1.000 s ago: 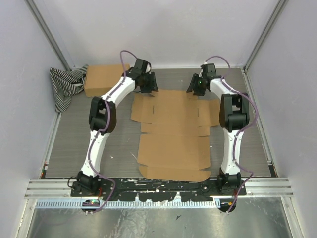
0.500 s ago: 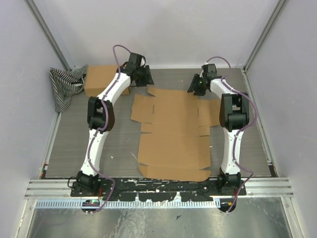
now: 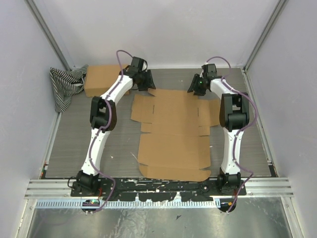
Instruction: Fold the paper box
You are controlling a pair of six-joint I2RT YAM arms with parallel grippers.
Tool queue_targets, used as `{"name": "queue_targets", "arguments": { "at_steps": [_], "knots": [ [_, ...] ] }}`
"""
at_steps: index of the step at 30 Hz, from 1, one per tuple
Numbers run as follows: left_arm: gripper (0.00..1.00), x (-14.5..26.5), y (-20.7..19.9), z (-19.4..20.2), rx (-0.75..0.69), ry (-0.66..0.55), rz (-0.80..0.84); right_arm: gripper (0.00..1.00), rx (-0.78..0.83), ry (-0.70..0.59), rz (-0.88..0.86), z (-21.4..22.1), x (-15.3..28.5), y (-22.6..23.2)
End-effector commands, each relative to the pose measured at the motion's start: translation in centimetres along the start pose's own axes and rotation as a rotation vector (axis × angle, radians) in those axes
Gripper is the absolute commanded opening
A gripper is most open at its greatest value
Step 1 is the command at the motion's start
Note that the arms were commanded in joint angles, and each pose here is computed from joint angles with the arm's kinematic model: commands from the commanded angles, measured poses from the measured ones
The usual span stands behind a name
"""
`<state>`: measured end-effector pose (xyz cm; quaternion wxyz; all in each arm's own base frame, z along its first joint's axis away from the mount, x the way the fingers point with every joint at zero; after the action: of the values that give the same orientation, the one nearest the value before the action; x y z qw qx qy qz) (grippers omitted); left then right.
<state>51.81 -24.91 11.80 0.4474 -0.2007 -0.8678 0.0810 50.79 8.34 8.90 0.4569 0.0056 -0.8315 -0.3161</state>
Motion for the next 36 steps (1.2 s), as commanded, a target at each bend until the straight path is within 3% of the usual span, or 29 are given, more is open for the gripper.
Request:
{"name": "queue_targets", "arguments": {
  "at_steps": [1,14,29,36],
  "knots": [
    [0.54,0.8,-2.0,-0.8,-0.006,-0.044,0.087,0.49,0.012,0.002,0.013,0.0,-0.3,-0.1],
    [0.53,-0.3,-5.9,0.5,-0.046,-0.029,0.15,0.49,0.014,0.004,0.021,-0.1,-0.4,-0.2],
    [0.54,-5.4,-3.7,3.6,0.013,0.089,0.094,0.49,0.013,0.005,0.022,-0.3,0.1,0.1],
    [0.54,-2.5,-2.9,0.9,0.019,0.02,0.087,0.49,0.012,-0.011,0.018,-1.3,0.0,0.7]
  ]
}}
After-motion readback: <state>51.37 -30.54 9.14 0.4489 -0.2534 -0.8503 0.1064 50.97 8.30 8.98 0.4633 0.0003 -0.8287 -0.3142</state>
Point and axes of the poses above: each gripper's point midway between its finger pads, its own x axis back along the fingers, its own y axis along the line the jaws close on, z = x × y, the point moved 7 cm from there along x, back along the fingers, and after that the axes turned 14 degrees about -x, right-handed, at the moved point
